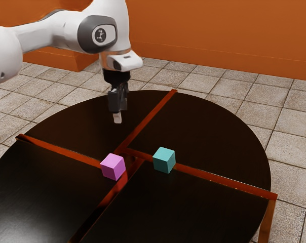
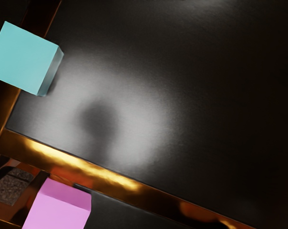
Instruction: Pick up the blue block with one arm, and put the blue block on the pink block with one arm
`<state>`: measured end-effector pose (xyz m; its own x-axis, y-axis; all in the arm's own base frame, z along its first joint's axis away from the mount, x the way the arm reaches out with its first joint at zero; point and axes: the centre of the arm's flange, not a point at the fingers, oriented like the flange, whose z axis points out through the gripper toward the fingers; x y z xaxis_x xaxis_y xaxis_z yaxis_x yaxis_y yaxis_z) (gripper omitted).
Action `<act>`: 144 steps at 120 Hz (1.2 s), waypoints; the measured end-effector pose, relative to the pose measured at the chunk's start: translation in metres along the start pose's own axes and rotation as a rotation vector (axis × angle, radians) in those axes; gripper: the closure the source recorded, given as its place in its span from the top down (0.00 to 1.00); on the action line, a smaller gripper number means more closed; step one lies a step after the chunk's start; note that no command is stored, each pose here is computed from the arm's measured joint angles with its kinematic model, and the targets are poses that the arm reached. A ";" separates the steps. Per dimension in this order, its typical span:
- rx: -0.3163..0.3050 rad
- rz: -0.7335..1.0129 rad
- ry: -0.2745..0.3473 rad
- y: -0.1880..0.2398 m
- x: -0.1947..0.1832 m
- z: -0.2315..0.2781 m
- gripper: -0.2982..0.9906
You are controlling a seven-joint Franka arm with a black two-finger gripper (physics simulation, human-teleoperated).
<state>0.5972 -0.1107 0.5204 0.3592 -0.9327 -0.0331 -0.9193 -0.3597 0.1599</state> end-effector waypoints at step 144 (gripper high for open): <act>0.065 0.429 0.057 -0.109 0.076 0.156 0.77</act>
<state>0.6991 -0.1465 0.3466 -0.0509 -0.9957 0.0779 -0.9948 0.0574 0.0843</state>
